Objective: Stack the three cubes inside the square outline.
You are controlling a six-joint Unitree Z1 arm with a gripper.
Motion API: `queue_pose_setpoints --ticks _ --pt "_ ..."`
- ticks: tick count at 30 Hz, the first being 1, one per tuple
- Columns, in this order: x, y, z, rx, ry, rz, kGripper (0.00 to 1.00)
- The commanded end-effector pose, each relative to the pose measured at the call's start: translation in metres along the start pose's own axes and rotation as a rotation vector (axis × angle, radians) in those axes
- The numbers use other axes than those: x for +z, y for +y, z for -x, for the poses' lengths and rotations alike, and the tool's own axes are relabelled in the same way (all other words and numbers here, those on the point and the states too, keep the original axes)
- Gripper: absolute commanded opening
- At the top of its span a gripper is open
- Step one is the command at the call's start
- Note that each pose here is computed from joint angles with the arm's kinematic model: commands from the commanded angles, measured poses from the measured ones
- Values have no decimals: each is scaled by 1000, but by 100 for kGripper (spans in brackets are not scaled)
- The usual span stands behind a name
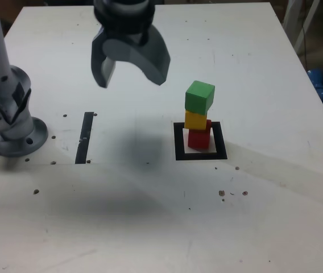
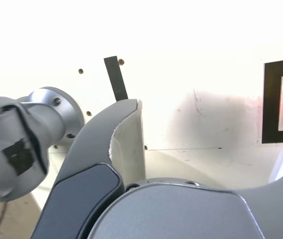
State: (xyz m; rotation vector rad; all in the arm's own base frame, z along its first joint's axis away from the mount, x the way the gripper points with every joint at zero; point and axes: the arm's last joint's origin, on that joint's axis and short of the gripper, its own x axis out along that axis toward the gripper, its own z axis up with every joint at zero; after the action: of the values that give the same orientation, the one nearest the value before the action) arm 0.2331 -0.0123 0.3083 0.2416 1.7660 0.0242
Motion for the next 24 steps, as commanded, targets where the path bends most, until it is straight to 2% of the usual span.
queue_pose_setpoints --ticks 1,6,12,17,24 --pt "-16 -5 -22 -8 49 5 100" --pt "-35 -10 -45 -26 54 36 100" --pt "-55 -16 -67 -63 33 68 100" --pt "-61 -20 -81 -92 18 76 100" --pt "-64 -24 -99 -117 25 74 100"
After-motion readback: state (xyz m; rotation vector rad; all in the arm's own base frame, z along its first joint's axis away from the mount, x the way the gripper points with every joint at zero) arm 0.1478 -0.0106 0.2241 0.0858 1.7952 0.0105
